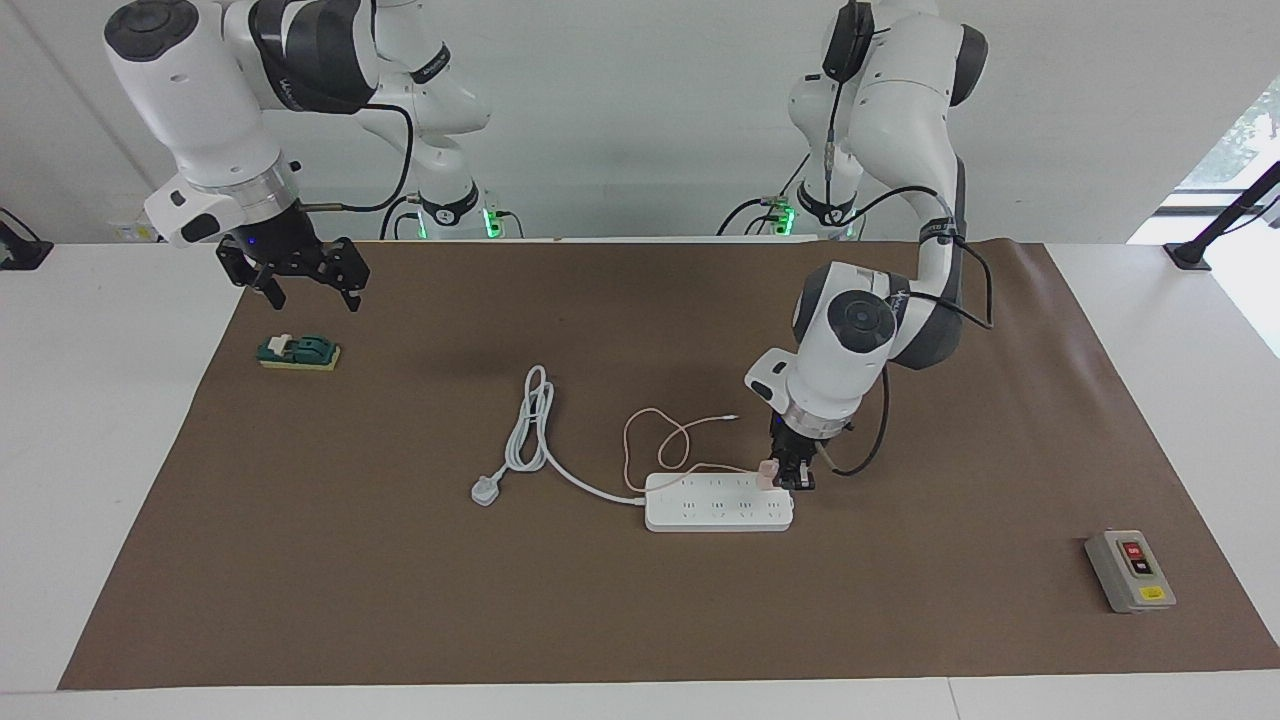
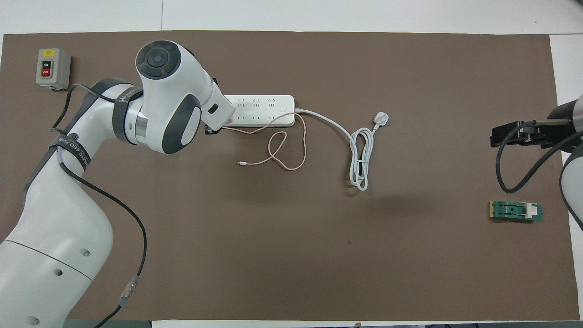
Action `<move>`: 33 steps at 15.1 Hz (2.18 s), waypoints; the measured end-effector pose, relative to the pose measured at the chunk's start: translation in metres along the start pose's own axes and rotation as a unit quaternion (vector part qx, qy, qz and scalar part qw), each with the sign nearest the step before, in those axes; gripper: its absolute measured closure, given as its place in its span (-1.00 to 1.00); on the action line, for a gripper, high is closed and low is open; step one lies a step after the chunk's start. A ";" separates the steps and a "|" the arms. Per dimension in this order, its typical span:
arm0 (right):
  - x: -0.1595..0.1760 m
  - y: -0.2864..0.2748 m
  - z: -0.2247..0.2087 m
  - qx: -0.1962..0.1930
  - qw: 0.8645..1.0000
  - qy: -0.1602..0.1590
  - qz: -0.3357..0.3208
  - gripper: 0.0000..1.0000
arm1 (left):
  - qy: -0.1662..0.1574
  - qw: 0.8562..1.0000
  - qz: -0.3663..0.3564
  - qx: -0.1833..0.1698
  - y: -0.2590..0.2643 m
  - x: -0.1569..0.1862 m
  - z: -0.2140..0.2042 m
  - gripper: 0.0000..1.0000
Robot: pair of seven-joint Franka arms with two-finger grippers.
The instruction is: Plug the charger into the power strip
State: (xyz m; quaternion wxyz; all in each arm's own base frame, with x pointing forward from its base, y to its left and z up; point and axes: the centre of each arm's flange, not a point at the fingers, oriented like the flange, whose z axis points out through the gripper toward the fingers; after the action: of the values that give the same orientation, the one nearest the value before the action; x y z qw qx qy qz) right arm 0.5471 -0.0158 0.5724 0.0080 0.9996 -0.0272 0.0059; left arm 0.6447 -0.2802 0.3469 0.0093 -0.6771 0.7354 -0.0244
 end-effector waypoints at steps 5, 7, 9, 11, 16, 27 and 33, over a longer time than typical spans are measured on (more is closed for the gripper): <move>0.000 0.000 0.000 0.000 1.000 0.000 0.000 -1.00 | -0.029 0.999 0.029 0.009 0.003 0.009 0.001 0.36; 0.000 0.000 0.000 0.000 1.000 0.000 0.000 -1.00 | -0.029 0.999 0.030 0.009 0.003 0.009 0.001 0.36; 0.000 0.000 0.000 0.000 1.000 0.000 0.000 -1.00 | -0.029 0.999 0.030 0.009 0.003 0.009 0.001 0.36; 0.000 0.000 0.000 0.000 1.000 0.000 0.000 -1.00 | -0.025 0.999 0.025 0.008 0.003 0.007 0.001 0.36; 0.000 0.000 0.000 0.000 1.000 0.000 0.000 -1.00 | 0.026 0.999 -0.029 -0.008 -0.003 -0.011 0.002 0.36; -0.002 -0.001 -0.001 0.000 1.000 -0.006 0.000 -1.00 | 0.031 0.999 -0.040 -0.010 -0.004 -0.012 0.002 0.36; -0.004 -0.002 -0.013 0.000 1.000 -0.006 -0.002 -1.00 | 0.035 0.998 -0.042 -0.024 -0.001 -0.006 0.021 0.17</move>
State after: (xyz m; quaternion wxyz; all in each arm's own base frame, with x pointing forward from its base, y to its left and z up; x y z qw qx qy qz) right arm 0.5431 -0.0129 0.5849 0.0079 0.9997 -0.0250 0.0000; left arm 0.6474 -0.2753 0.3260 -0.0341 -0.7064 0.7063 -0.0308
